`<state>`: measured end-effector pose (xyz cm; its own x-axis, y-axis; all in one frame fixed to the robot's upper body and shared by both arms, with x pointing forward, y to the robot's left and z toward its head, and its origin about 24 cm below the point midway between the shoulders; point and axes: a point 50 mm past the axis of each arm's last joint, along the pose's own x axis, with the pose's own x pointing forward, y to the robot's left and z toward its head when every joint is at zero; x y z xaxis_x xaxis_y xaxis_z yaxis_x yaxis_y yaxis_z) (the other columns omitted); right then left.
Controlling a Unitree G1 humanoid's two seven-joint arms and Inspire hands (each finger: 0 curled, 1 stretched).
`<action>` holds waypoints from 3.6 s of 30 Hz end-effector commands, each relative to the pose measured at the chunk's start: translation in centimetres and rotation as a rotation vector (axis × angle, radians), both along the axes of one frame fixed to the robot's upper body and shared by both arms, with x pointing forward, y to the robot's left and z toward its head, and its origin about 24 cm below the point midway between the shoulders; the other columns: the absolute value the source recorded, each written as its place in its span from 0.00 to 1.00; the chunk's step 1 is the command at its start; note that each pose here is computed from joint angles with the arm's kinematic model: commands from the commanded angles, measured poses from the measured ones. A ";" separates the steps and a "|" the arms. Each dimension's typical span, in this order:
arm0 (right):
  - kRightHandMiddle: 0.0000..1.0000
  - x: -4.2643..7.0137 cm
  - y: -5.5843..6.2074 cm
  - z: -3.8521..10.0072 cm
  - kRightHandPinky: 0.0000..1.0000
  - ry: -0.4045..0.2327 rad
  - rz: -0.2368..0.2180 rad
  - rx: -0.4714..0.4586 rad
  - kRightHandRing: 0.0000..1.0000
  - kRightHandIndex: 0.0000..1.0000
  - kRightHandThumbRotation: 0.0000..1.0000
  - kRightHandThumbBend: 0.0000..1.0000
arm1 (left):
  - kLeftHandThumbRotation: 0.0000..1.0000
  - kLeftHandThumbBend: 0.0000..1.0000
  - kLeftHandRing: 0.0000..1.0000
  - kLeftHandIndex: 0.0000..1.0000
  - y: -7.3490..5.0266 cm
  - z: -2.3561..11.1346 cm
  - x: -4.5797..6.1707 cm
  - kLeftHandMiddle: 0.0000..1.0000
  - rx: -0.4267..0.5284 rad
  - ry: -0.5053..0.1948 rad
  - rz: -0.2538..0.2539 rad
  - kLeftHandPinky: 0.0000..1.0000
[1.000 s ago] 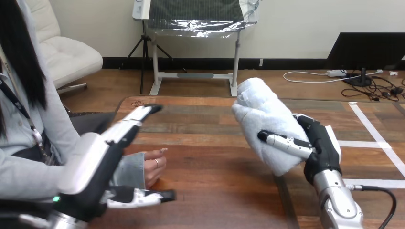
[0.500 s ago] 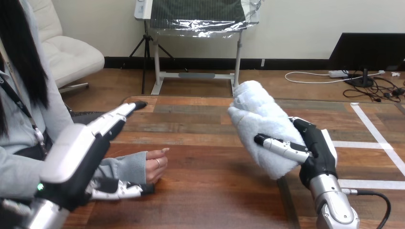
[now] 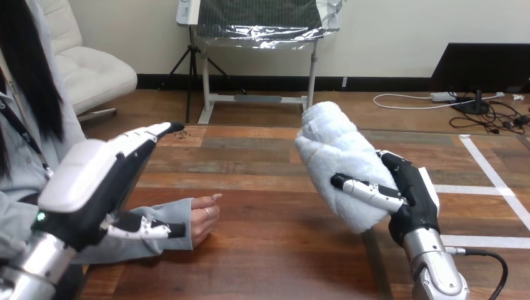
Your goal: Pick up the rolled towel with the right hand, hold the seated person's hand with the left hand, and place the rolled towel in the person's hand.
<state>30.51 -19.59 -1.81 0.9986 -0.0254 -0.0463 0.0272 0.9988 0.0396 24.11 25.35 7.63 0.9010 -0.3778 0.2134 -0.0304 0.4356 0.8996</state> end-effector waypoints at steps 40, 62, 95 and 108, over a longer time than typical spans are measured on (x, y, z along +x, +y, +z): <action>0.43 1.6 -0.2 3.5 0.27 -0.226 -0.014 0.083 0.32 0.44 0.00 0.87 | 0.07 1.00 0.82 0.84 1.7 -1.7 4.8 0.84 0.157 0.257 0.005 0.76; 0.43 1.1 -0.2 3.8 0.27 -0.284 0.002 0.096 0.32 0.44 0.00 0.87 | 0.13 1.00 0.82 0.82 2.0 -3.5 5.7 0.82 0.230 0.343 0.033 0.77; 0.40 0.4 -0.3 4.2 0.27 -0.378 0.033 0.119 0.31 0.45 0.06 0.92 | 0.13 1.00 0.61 0.67 1.9 -4.5 5.7 0.65 0.256 0.330 0.051 0.55; 0.40 0.4 -0.3 4.2 0.27 -0.383 0.043 0.120 0.30 0.45 0.08 0.92 | 0.02 1.00 0.49 0.55 1.5 -4.5 5.6 0.53 0.238 0.301 0.036 0.44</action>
<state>29.33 -20.09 -0.50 0.9828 0.0038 0.1847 -0.0352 0.9854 0.1668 28.36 27.51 1.69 0.9206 -0.3276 -0.2127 0.2930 0.2191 0.9307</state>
